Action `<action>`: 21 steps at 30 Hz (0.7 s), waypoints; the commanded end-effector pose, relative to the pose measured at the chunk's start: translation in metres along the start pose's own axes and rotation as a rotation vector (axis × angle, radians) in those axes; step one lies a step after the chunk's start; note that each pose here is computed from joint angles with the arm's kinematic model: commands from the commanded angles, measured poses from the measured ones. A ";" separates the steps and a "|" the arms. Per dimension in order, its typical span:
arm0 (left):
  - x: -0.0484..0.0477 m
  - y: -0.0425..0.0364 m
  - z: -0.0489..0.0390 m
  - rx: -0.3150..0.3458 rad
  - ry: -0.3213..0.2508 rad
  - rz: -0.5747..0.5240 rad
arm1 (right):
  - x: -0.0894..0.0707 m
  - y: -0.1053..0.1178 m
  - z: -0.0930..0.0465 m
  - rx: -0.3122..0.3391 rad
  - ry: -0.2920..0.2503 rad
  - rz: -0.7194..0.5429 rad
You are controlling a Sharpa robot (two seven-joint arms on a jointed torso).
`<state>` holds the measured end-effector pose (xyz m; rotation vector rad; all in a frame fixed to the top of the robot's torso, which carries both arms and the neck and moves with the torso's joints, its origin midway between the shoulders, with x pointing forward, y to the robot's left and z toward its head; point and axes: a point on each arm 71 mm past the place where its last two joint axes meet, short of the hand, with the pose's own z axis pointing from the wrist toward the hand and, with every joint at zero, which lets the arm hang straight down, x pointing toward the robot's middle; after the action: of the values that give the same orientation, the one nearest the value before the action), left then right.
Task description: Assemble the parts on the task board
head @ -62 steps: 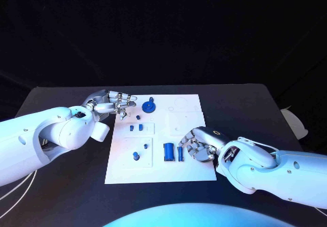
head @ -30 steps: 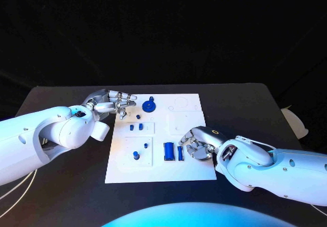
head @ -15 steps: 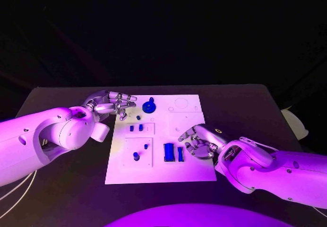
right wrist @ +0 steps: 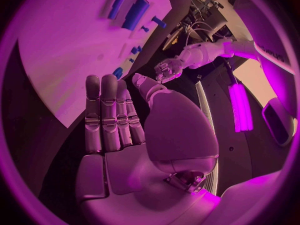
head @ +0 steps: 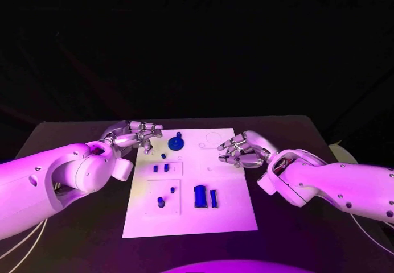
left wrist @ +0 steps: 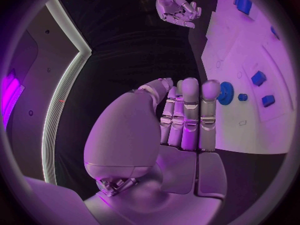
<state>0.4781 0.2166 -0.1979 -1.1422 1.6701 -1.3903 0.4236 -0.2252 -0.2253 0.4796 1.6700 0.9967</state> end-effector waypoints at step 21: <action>-0.0176 0.0101 0.0486 0.107 -0.292 -0.167 | -0.047 -0.022 0.089 0.011 -0.184 0.535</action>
<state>0.5253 0.2146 -0.2209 -1.3774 1.3605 -1.3085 0.5249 -0.2418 -0.2233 1.0236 1.4299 1.1987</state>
